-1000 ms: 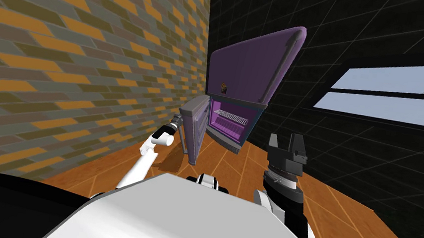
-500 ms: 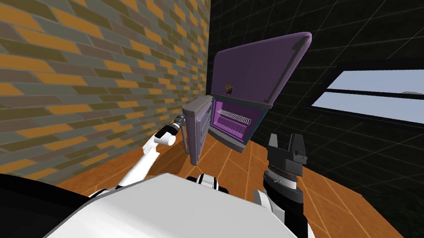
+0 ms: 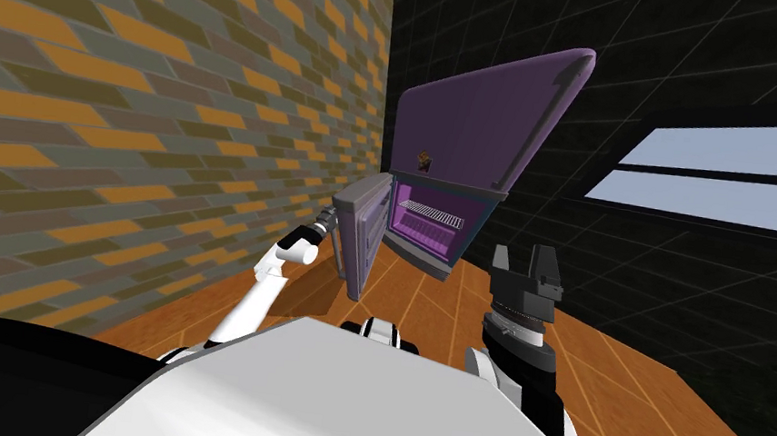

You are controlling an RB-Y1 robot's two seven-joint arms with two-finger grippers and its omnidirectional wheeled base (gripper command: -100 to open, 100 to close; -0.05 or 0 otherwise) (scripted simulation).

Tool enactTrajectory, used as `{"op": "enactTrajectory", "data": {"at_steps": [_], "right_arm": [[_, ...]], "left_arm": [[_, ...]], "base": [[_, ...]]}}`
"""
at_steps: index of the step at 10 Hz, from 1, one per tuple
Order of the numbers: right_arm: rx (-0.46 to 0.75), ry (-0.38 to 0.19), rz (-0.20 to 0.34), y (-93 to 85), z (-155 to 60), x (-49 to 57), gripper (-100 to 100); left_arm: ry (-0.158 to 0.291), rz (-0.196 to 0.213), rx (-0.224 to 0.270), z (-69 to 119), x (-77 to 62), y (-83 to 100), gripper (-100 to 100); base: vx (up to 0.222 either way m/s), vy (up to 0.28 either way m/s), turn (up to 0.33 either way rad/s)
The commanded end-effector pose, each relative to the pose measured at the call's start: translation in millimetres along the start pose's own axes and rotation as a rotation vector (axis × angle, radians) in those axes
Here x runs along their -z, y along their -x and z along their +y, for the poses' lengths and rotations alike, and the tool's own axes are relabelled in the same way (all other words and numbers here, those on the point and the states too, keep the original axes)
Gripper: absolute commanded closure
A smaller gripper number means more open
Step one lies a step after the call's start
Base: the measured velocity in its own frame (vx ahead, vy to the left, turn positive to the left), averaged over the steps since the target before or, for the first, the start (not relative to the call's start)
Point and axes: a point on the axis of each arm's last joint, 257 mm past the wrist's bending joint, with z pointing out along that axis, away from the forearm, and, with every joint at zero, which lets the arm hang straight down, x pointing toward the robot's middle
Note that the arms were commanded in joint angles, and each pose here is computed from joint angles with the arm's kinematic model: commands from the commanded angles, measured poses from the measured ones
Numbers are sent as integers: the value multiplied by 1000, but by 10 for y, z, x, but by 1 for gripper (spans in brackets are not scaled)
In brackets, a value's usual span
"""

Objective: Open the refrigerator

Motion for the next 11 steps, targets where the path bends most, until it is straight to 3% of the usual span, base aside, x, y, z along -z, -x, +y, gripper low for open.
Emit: {"op": "enactTrajectory", "data": {"at_steps": [1, 4, 5, 6, 11], "right_arm": [[0, 0, 0, 0, 0, 0, 0], [0, 0, 0, 0, 0, 0, 0], [0, 0, 0, 0, 0, 0, 0], [0, 0, 0, 0, 0, 0, 0], [0, 0, 0, 0, 0, 0, 0]], "left_arm": [[-35, 13, -2, -320, 11, 6, -100], [-36, 20, -2, -428, 34, 12, -100], [12, 12, 1, -196, 60, 57, -100], [29, 10, 4, -129, 72, 69, 0], [48, 9, 6, -43, 84, 74, 0]], "base": [[27, -2, 21], [16, -7, 30], [-3, 1, 34], [-6, 6, 17], [0, 0, 0]]}}
